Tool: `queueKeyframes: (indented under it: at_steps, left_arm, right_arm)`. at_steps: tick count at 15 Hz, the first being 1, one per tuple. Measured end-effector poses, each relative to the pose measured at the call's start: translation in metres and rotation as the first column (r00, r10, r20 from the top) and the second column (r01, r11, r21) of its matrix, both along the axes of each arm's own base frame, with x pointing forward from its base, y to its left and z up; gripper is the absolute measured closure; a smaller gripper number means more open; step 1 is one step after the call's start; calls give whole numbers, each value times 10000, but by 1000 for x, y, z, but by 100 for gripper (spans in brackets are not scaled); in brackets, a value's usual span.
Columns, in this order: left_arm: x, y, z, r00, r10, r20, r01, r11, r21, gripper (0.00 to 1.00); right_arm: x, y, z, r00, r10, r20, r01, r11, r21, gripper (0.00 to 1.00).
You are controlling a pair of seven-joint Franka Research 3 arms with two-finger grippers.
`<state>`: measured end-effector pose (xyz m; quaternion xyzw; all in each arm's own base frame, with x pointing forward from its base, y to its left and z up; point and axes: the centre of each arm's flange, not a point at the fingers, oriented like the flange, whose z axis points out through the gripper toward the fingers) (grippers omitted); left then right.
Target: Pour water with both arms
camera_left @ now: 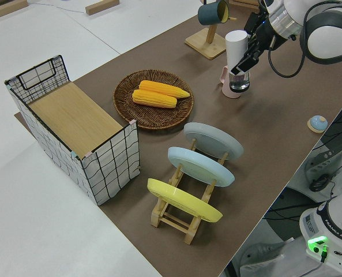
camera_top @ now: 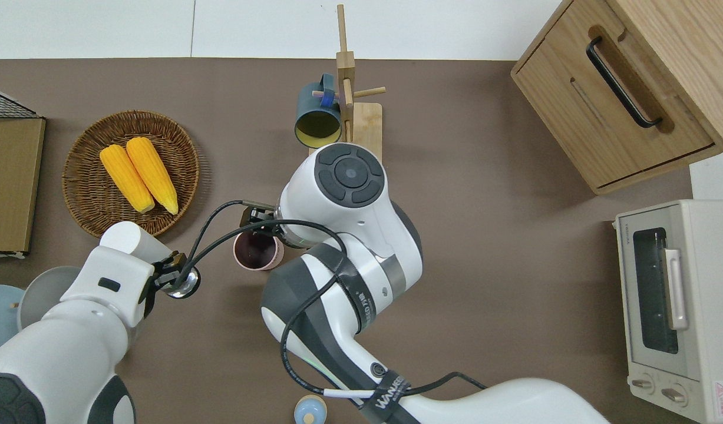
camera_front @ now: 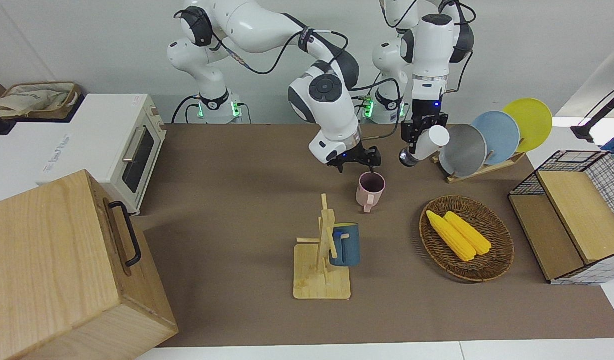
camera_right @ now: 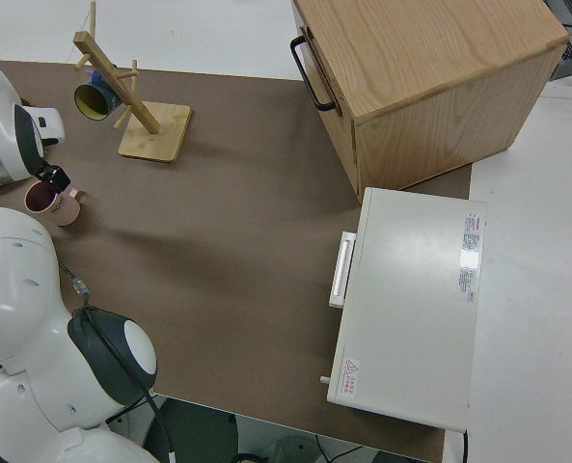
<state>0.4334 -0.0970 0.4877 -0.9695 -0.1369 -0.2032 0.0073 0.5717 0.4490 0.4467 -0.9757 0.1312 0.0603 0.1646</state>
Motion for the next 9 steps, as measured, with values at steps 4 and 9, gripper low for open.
queueKeyframes:
  at_steps: [4,9]
  left_arm:
    - [-8,-28,-7,9987,-473,-178,470,9987,-208,36]
    - [-18,-58,-13,9943,-1012,-322,992,9934,-574,36]
  right_arm:
    - [18,-64,36,9993,-362,-123,359,9991,-233,1]
    - [28,-152,69,9993,-281,-263,263,9975,-657,1]
